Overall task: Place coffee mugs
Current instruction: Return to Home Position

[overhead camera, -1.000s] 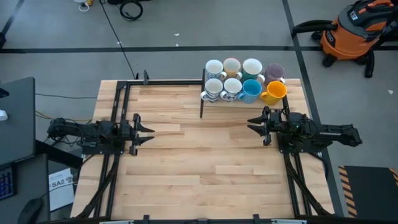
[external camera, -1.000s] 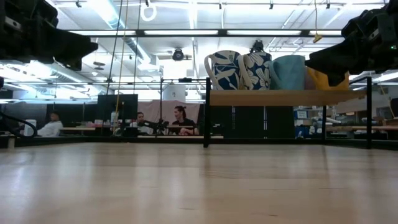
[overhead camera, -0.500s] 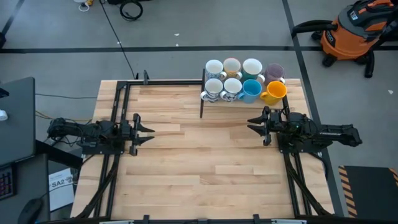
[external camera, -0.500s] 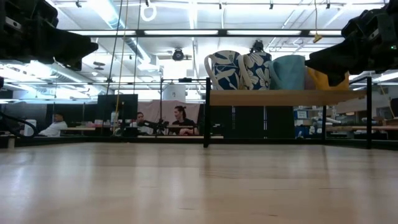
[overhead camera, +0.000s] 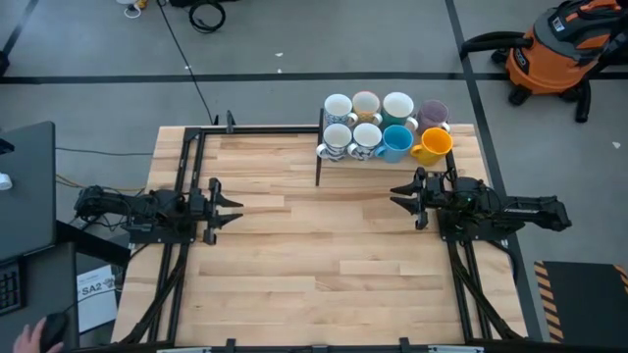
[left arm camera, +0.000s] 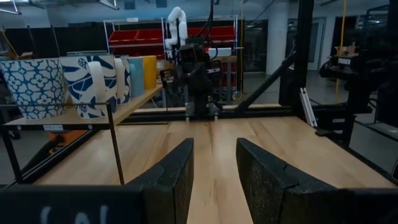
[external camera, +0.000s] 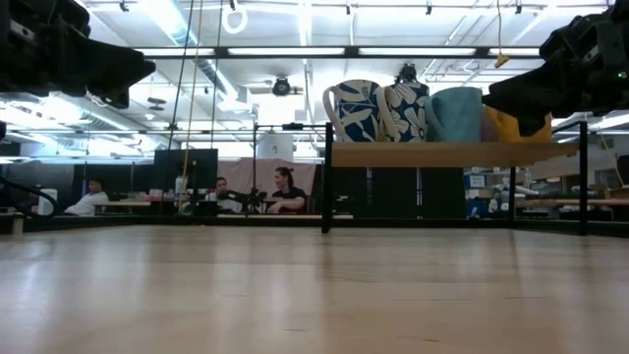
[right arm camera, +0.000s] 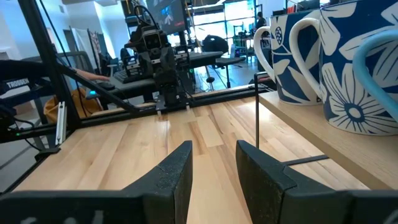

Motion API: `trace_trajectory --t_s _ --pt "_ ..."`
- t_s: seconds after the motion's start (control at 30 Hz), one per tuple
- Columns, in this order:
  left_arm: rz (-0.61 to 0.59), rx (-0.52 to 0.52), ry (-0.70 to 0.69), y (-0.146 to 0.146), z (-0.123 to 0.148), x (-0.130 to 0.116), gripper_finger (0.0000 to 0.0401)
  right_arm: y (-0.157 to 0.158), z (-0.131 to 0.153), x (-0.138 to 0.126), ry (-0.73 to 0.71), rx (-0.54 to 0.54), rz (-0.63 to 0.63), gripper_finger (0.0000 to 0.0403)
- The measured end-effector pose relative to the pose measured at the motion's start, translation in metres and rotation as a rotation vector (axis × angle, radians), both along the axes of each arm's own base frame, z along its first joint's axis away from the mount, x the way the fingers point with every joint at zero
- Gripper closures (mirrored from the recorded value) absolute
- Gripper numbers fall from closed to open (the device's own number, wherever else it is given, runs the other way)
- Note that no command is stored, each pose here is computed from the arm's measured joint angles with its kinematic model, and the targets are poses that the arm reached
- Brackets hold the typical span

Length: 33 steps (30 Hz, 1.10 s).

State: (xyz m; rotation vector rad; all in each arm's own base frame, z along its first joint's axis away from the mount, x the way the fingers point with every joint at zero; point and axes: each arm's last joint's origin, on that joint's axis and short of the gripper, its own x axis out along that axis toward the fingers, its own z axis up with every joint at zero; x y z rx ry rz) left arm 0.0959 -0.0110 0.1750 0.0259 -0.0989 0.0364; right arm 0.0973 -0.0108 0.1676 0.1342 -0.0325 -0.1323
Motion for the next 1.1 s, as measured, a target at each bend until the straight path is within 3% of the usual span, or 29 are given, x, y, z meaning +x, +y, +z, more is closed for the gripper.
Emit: trace_trajectory --t_s 1.1 --pt "-0.003 -0.002 -0.011 -0.0001 0.0010 -0.0002 0.0273 0.0000 -0.0001 0.0000 0.000 0.000 0.000 0.0274"
